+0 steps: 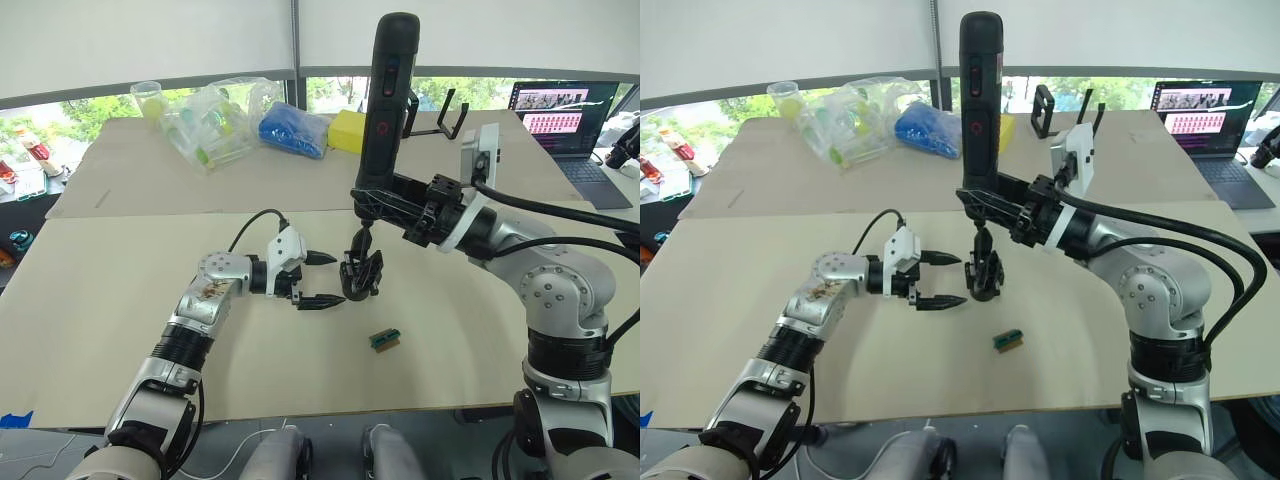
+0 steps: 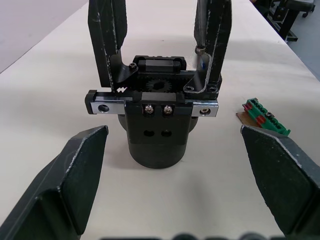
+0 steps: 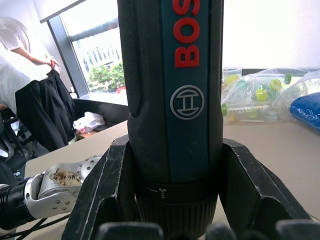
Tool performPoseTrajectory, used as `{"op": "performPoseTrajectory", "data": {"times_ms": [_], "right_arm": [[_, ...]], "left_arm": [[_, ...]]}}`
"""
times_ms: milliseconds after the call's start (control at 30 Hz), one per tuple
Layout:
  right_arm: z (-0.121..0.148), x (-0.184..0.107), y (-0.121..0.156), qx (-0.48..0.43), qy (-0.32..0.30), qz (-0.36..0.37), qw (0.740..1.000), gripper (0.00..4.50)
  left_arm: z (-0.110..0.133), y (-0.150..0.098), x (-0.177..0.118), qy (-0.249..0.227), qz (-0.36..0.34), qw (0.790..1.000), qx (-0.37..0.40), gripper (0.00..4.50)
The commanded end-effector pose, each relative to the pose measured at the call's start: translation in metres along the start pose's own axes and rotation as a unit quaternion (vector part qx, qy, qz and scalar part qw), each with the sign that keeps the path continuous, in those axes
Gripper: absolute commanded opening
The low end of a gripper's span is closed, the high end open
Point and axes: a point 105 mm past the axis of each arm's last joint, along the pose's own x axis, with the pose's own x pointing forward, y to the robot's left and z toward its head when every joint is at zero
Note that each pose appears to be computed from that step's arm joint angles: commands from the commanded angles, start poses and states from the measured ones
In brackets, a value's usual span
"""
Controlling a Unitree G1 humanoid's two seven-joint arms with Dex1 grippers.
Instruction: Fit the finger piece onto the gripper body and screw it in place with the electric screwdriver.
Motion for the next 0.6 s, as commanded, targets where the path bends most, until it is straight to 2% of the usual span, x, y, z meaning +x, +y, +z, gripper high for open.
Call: {"op": "performPoseTrajectory", "data": {"times_ms": [33, 600], "right_arm": [[0.0174, 0.0021, 0.0114, -0.051, -0.025, 0.023, 0.998, 1.91], [0.0164, 0.0064, 0.0094, -0.064, -0.025, 0.024, 0.997, 1.91]], "left_arm": [[0.0062, 0.0003, 0.0012, -0.008, -0.001, 1.000, 0.016, 4.50], [0.0071, 0.0000, 0.0013, -0.009, 0.001, 1.000, 0.016, 4.50]]}}
